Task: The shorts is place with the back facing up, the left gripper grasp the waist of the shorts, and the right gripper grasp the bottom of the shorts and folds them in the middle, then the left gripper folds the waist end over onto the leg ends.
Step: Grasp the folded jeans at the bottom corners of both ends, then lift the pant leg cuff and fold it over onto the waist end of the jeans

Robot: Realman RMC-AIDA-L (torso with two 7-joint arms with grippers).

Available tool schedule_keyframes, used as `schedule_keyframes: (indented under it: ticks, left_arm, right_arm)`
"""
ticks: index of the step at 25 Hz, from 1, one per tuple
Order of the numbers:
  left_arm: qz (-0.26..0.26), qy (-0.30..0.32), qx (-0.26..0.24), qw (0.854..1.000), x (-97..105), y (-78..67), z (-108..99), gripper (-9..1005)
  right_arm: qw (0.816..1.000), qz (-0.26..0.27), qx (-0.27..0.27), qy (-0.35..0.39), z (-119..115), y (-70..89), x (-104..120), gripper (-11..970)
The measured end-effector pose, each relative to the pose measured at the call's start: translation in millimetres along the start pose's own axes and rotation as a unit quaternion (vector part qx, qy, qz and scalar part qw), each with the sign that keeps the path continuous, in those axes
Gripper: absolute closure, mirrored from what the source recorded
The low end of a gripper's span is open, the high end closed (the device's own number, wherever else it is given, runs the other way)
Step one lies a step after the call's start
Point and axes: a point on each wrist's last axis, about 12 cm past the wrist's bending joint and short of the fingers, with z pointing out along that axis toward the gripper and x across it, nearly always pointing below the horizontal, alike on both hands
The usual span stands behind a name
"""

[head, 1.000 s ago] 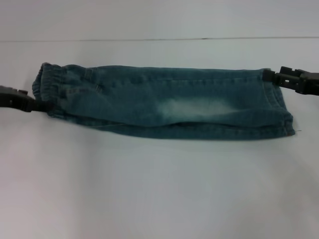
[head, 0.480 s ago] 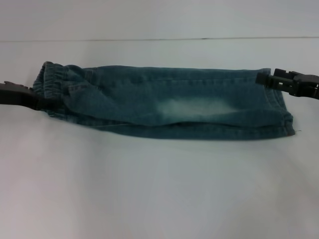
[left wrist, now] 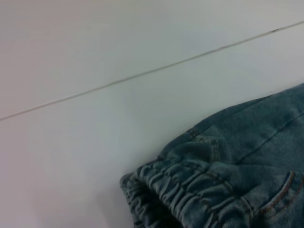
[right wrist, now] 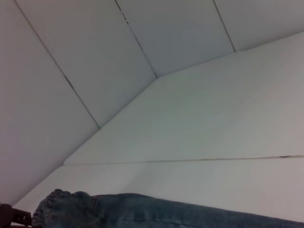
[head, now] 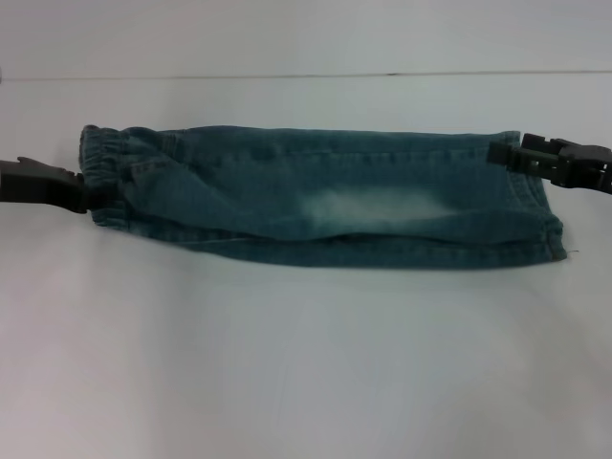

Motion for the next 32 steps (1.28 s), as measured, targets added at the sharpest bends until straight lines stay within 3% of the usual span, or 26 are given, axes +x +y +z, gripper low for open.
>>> schedule_keyframes:
  ticks: [10, 15, 20, 27, 32]
  left_arm:
    - [0.003, 0.001, 0.003, 1.0, 1.0, -1.8, 1.5, 790]
    - [0.008, 0.004, 0.007, 1.0, 0.4, -2.9, 0.5, 874]
    - [0.022, 0.003, 0.032, 0.999, -8.9, -6.9, -12.2, 895]
    - [0.044, -0.008, 0.092, 0.995, -50.2, -25.0, -48.1, 900]
    - [0.061, -0.002, 0.128, 0.99, -78.6, -42.6, -60.3, 902]
  right_arm:
    - [1.0, -0.003, 0.0, 0.001, 0.3, 0.2, 2.3, 111]
    - [1.0, -0.004, -0.001, 0.001, 1.1, 0.8, 4.5, 118]
    - [1.0, -0.008, -0.005, -0.006, 2.9, 3.9, 8.3, 125]
    - [0.999, -0.036, -0.014, -0.02, 17.7, 15.5, 18.8, 135]
    - [0.998, -0.039, 0.004, -0.052, 32.3, 18.3, 26.7, 279]
